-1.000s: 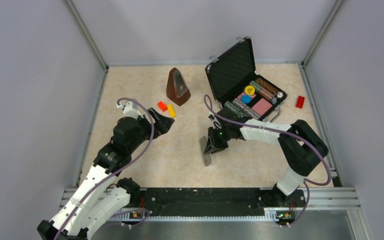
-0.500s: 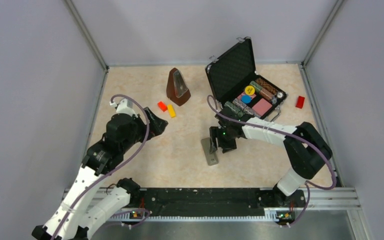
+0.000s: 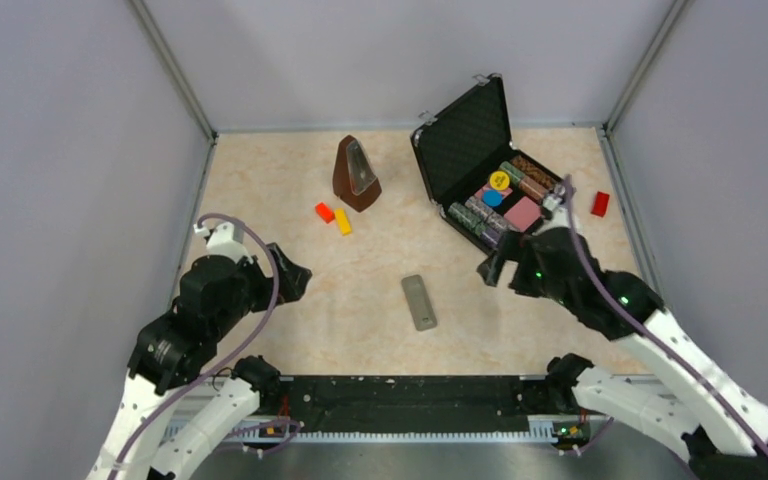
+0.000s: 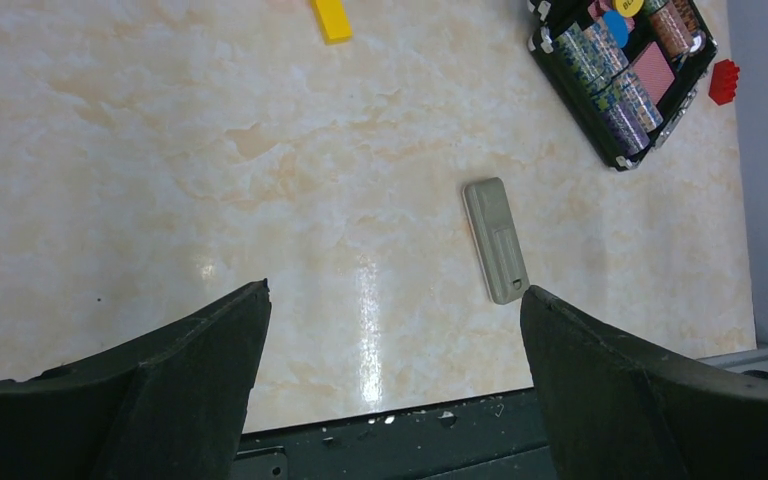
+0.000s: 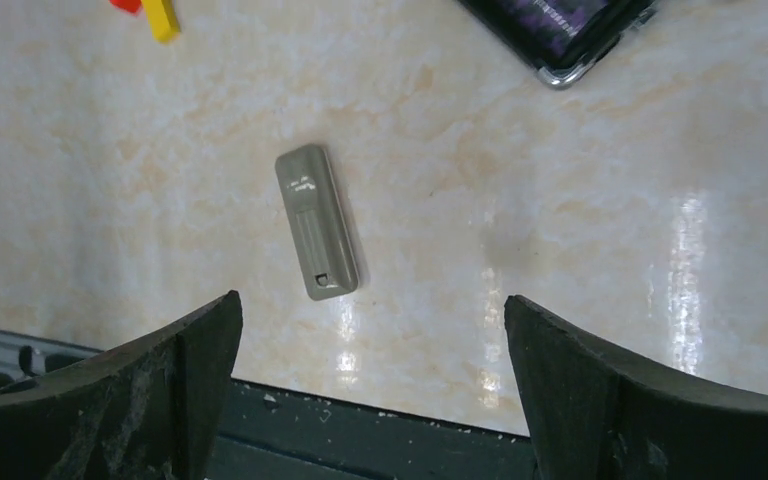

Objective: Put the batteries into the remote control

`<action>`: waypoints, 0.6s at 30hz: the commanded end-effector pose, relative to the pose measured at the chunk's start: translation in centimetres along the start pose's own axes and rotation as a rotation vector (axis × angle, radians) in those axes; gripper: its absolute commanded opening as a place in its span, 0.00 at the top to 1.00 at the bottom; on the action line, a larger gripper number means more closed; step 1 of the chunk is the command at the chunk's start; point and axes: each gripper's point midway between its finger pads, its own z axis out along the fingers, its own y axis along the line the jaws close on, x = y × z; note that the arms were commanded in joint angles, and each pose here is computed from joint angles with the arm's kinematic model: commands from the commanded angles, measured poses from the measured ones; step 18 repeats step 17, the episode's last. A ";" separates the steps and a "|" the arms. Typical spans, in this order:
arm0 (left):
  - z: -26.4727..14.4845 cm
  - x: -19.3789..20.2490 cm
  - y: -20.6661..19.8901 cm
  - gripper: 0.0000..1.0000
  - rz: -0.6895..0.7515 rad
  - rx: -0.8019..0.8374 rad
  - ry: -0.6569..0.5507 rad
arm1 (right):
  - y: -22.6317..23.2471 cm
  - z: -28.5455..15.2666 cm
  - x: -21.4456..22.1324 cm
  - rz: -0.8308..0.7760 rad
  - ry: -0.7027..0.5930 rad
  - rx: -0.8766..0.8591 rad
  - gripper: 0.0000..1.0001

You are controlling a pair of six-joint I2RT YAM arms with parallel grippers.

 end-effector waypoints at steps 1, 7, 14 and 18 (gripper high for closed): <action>-1.9 -0.9 0.4 0.01 0.043 0.002 -0.046 | -4.1 -5.6 -3.2 0.122 -0.242 0.081 0.01; -2.8 -0.4 0.4 0.01 -0.045 0.038 -0.079 | -6.0 -12.2 -5.8 0.181 -0.452 0.010 0.01; -3.7 -0.2 0.5 0.01 -0.089 0.081 -0.128 | -7.0 -14.9 -5.5 0.170 -0.472 -0.014 0.01; -4.2 -0.9 0.3 0.01 -0.098 0.095 -0.161 | -6.9 -15.2 -5.4 0.166 -0.474 -0.030 0.01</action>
